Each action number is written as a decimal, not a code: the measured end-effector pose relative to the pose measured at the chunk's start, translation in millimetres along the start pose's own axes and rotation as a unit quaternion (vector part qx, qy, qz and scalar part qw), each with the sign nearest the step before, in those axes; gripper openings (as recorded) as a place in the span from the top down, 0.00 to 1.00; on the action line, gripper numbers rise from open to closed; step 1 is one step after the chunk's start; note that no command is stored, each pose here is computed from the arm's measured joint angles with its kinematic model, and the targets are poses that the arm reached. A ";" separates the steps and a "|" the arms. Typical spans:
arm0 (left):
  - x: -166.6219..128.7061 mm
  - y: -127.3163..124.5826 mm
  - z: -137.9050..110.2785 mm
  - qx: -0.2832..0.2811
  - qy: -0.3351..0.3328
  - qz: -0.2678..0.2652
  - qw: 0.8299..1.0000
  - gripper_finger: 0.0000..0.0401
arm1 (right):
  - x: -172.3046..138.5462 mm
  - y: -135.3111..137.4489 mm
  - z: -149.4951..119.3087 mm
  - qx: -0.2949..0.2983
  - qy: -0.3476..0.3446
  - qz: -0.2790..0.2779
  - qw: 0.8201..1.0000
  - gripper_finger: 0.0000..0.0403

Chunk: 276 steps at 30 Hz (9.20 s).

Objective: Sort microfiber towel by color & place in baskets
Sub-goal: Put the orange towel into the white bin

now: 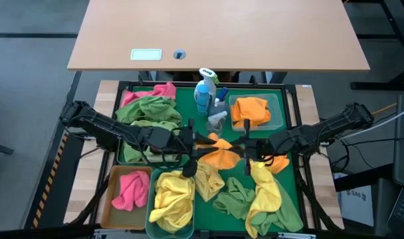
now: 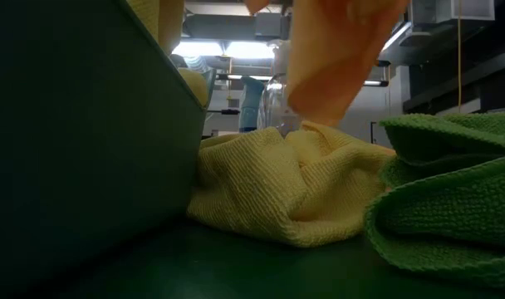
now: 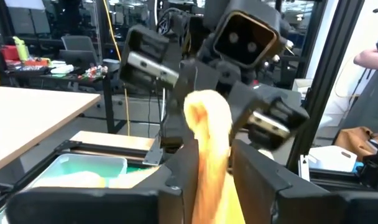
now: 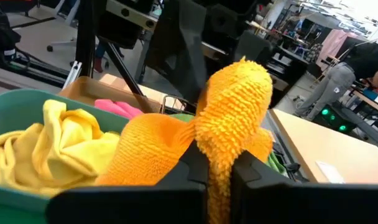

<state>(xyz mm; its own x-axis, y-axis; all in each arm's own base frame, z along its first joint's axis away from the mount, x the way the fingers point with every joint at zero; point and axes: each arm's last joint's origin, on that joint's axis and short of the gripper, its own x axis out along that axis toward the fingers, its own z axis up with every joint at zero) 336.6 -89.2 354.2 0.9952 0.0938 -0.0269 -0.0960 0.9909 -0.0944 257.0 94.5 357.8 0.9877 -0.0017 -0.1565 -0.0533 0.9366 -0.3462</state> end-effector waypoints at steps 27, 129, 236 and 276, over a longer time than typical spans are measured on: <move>-0.2 0.3 -3.1 0.007 0.016 0.001 1.000 0.74 | -110.2 -81.9 -4.5 0.023 0.075 -0.228 0.971 0.97; -0.3 0.3 -3.6 0.008 0.019 0.001 1.000 0.74 | -82.5 -166.1 -129.6 0.492 0.512 -0.088 0.699 0.50; -0.5 0.0 -3.9 0.010 0.020 0.001 1.000 0.74 | -66.6 -173.5 -72.6 0.156 0.490 -0.277 0.812 0.99; -0.5 0.2 -5.3 0.013 0.027 0.002 1.000 0.74 | -46.4 -99.4 -263.1 0.203 0.497 -0.175 0.825 0.95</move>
<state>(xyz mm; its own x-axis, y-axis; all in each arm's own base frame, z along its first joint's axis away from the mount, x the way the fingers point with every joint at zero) 336.0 -89.6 348.9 0.9924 0.0925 -0.0814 -0.0982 0.9928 -0.0688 177.8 -90.7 156.1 0.3123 -0.3943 -0.8643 0.4632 0.8575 -0.2239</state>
